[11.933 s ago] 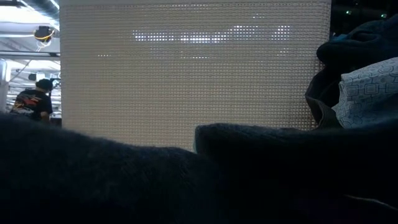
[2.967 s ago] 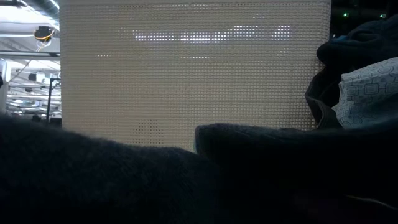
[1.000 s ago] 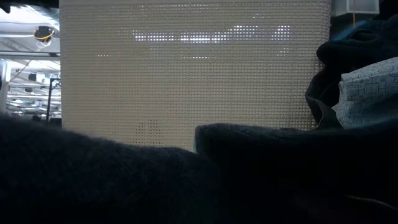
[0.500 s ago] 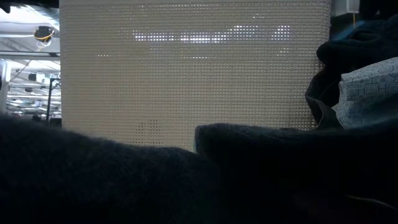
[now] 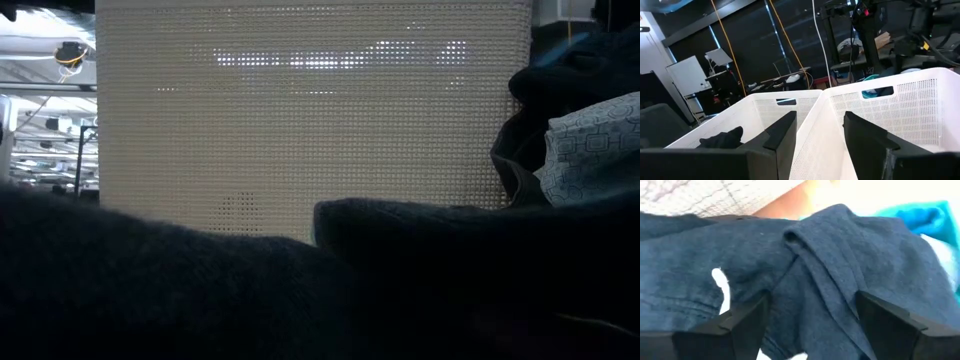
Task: Sort clothes
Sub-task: Put the gray shorts into the bottom white bin
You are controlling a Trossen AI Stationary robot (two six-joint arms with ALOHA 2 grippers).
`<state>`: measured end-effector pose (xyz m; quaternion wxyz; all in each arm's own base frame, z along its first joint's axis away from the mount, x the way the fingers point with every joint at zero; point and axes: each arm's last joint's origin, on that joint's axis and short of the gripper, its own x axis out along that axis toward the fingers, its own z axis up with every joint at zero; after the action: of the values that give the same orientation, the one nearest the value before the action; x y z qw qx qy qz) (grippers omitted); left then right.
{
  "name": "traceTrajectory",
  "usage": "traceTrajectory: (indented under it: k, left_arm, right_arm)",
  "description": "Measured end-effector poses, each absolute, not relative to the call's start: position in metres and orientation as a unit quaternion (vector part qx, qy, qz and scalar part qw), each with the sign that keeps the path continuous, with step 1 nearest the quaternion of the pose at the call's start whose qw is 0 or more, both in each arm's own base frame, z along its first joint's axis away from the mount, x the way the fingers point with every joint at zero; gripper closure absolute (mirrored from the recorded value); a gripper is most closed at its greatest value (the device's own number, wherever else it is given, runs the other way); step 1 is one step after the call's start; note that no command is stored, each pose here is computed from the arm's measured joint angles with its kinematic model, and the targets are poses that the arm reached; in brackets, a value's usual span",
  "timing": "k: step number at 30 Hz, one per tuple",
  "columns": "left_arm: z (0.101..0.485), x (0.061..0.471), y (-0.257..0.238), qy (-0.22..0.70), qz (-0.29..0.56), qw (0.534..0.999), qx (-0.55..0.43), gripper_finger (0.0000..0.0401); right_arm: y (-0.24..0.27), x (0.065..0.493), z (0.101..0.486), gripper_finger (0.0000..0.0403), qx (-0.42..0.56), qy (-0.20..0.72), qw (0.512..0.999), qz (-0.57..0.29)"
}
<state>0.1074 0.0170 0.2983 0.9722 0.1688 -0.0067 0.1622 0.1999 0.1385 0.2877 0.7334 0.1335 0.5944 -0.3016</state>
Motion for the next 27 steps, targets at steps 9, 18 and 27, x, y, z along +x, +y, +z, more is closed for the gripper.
traceTrajectory:
  k: [9,18,27]
  left_arm:
    - [0.298,0.107,0.017,-0.007,0.162,0.972,0.169,0.0251]
    - [0.298,0.107,0.017,-0.007,0.162,0.972,0.172,0.0251]
    - [0.298,0.107,0.017,-0.007,0.162,0.971,0.174,0.0251]
  right_arm:
    - [0.135,0.194,0.263,0.0162,0.105,0.619,0.713,-0.311]
    - [0.134,0.193,0.262,0.0357,0.077,0.632,0.714,-0.291]
    - [0.134,0.193,0.287,0.0383,0.076,0.639,0.713,-0.28]
